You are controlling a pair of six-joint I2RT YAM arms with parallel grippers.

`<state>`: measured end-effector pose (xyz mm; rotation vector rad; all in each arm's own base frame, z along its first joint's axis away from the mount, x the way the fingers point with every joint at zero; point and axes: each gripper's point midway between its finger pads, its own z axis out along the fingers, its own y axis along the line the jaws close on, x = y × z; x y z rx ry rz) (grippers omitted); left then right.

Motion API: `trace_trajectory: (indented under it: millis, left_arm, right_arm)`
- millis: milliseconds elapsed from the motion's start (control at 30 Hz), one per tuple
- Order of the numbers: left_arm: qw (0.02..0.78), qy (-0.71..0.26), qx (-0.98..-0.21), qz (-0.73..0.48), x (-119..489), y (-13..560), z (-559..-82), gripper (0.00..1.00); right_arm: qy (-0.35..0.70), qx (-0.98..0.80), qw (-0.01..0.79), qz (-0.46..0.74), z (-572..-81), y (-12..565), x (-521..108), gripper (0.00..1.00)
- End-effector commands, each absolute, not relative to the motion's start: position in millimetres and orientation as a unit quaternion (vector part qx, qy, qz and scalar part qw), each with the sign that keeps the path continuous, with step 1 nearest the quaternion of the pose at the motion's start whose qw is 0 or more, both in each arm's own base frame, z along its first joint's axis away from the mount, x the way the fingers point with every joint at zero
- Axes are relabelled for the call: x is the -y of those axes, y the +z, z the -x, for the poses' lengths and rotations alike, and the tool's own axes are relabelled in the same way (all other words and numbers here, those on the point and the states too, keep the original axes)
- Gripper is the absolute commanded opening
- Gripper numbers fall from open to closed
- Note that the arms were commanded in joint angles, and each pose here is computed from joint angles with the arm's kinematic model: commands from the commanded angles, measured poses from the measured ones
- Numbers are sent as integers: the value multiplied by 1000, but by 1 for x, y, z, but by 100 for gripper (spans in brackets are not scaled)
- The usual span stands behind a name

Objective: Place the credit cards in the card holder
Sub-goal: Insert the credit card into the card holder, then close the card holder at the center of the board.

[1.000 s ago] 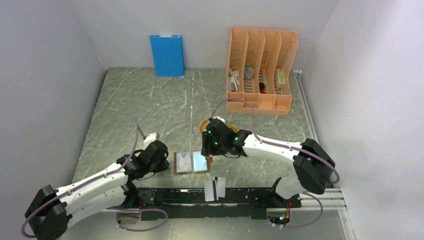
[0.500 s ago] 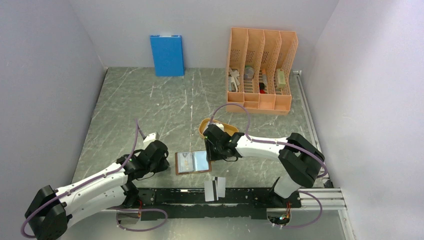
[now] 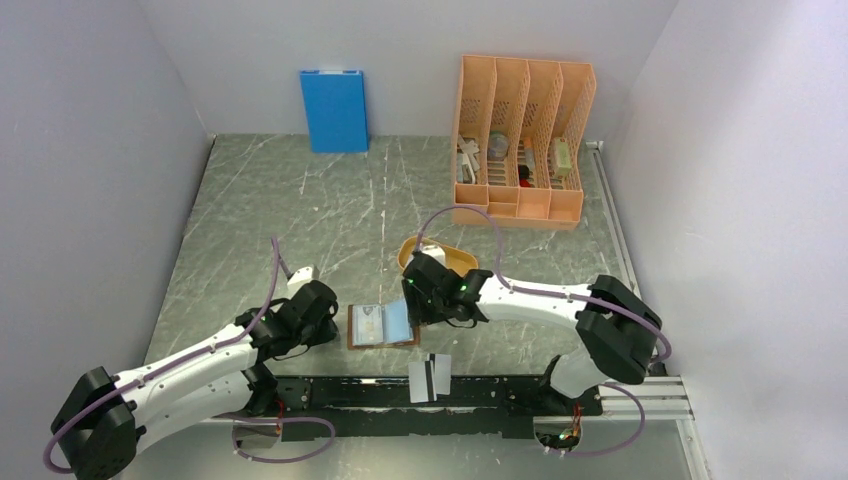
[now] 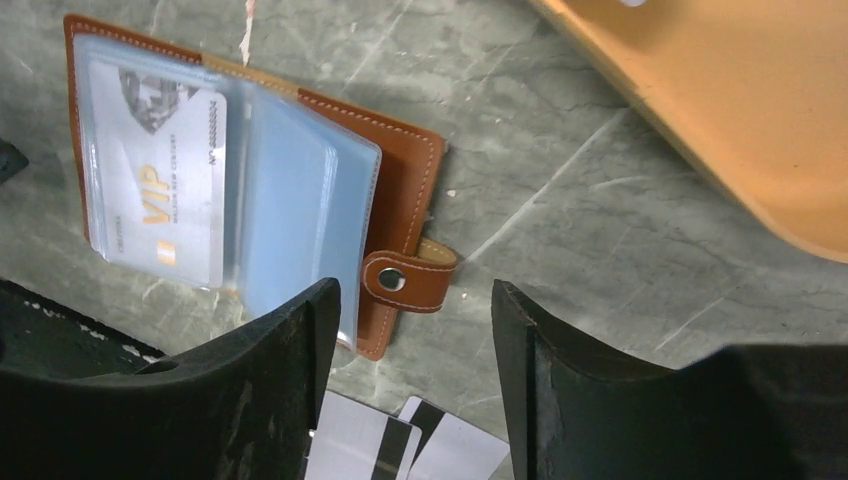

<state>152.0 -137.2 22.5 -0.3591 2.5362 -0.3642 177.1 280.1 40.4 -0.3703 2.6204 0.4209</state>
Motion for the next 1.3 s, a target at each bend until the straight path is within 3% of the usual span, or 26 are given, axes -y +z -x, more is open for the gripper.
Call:
trace_trajectory:
  millis: [0,267,567,867,1067,1200,1267]
  left_arm:
    - [285,-147,-938,133,143,33,-159,25]
    - [286,-145,-938,131,143,33,-159,25]
    - [287,-144,-938,130,142,35,-159,25]
    - [282,-144,-940,127,144,31,-159,25]
    - [278,-145,-941,125,145,29,-158,24]
    - [278,-144,-941,125,144,29,-157,24]
    - [280,-145,-941,125,144,29,-158,24]
  right_arm:
    - [106,-951,237,165,-176,37,-277,61]
    - [57,-952,241,179,-177,17,-272,61]
    - [48,-944,287,153,-191,24,-268,49]
    - [61,-935,317,149,-201,32,-275,50]
    - [62,-931,327,150,-207,32,-281,31]
    - [65,-929,336,145,-210,39,-282,10]
    - [74,-927,340,141,-210,48,-282,5]
